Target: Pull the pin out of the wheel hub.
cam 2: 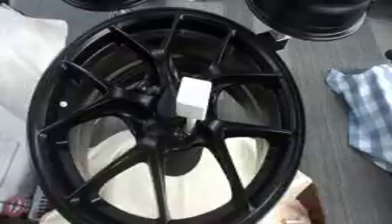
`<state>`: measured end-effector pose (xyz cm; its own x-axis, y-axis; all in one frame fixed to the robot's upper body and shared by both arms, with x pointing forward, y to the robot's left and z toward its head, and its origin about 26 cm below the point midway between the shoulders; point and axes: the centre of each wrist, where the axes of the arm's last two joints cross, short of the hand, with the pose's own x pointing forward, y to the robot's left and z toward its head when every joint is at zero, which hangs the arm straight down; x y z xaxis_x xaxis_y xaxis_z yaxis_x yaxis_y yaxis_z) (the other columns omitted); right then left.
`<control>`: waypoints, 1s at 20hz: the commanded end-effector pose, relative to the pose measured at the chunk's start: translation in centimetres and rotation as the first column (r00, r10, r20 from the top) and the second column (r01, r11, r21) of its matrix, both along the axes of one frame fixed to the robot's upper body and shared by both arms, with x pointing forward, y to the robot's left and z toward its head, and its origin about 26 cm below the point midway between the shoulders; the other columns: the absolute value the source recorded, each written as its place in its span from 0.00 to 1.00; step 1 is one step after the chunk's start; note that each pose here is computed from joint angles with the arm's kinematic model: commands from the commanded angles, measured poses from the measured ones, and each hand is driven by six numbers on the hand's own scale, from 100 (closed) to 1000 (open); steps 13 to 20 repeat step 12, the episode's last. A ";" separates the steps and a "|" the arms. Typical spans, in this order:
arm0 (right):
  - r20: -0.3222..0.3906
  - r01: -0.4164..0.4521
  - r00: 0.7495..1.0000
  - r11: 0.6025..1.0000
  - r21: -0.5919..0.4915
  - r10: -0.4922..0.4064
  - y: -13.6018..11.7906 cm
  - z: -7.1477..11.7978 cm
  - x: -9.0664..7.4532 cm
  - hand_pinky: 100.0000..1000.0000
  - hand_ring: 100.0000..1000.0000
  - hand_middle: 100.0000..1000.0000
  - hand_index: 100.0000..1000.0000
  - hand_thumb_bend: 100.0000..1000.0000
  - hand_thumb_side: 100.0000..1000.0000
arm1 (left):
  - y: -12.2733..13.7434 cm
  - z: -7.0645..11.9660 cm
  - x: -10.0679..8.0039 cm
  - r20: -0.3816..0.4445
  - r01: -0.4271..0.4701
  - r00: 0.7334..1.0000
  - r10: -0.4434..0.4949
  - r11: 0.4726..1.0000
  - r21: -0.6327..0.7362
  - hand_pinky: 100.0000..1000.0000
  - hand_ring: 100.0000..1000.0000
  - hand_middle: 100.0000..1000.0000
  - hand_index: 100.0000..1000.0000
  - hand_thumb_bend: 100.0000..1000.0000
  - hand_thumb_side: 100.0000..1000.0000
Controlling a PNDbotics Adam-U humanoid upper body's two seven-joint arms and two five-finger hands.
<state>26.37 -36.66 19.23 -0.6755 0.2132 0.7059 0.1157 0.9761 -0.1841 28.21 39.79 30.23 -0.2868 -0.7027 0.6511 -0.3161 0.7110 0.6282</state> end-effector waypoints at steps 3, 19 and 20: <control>0.041 -0.017 0.999 1.000 -0.011 0.017 0.0 1.3 0.0 0.92 0.78 0.61 0.69 0.00 0.50 | -3.5 -0.5 -0.8 0.335 0.187 0.937 -0.100 0.953 -0.237 0.75 0.68 0.54 0.74 0.00 0.68; 0.075 -0.042 0.996 0.999 -0.001 0.042 0.4 2.0 0.4 0.92 0.78 0.61 0.69 0.00 0.49 | -8.3 -6.7 1.0 0.576 0.372 0.816 -0.041 0.800 -0.471 0.75 0.69 0.55 0.75 0.00 0.68; 0.075 -0.042 0.996 0.999 -0.001 0.042 0.4 2.0 0.4 0.92 0.78 0.61 0.69 0.00 0.49 | -8.3 -6.7 1.0 0.576 0.372 0.816 -0.041 0.800 -0.471 0.75 0.69 0.55 0.75 0.00 0.68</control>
